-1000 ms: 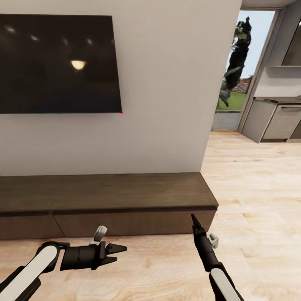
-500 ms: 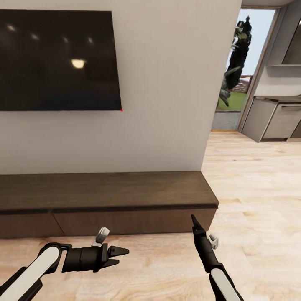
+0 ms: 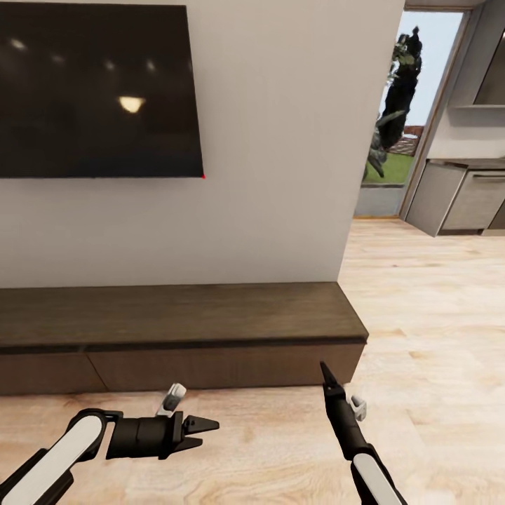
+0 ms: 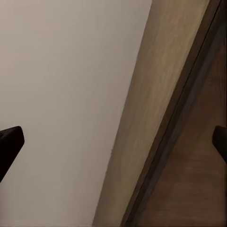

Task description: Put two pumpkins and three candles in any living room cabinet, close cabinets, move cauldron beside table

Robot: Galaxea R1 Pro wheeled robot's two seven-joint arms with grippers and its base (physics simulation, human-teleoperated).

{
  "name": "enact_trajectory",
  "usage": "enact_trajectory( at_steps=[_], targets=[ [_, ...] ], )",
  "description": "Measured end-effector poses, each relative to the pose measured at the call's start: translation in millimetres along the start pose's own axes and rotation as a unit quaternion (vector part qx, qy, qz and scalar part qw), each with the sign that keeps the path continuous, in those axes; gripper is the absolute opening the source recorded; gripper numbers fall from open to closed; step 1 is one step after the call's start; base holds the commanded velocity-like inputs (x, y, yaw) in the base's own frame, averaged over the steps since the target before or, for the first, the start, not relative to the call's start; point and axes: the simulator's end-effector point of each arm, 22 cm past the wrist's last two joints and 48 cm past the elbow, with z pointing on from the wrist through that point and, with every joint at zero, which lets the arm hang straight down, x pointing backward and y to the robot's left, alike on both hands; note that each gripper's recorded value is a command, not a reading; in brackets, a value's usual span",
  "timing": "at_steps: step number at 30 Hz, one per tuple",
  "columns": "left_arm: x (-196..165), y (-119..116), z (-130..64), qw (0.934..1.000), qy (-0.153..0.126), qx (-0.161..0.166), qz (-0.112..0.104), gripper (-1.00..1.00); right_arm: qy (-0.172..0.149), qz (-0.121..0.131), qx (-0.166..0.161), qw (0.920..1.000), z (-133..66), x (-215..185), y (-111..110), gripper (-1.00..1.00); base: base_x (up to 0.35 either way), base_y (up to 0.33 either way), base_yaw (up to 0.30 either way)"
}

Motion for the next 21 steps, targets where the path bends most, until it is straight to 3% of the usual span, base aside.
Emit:
enact_trajectory(
  at_steps=[21],
  targets=[
    [15.8,39.7,17.9,1.0000,0.001,0.000,0.001,1.00,0.000,0.000,0.002,1.0000,-9.2,12.1,-49.9,1.00,0.000,0.000,0.000]
  ],
)
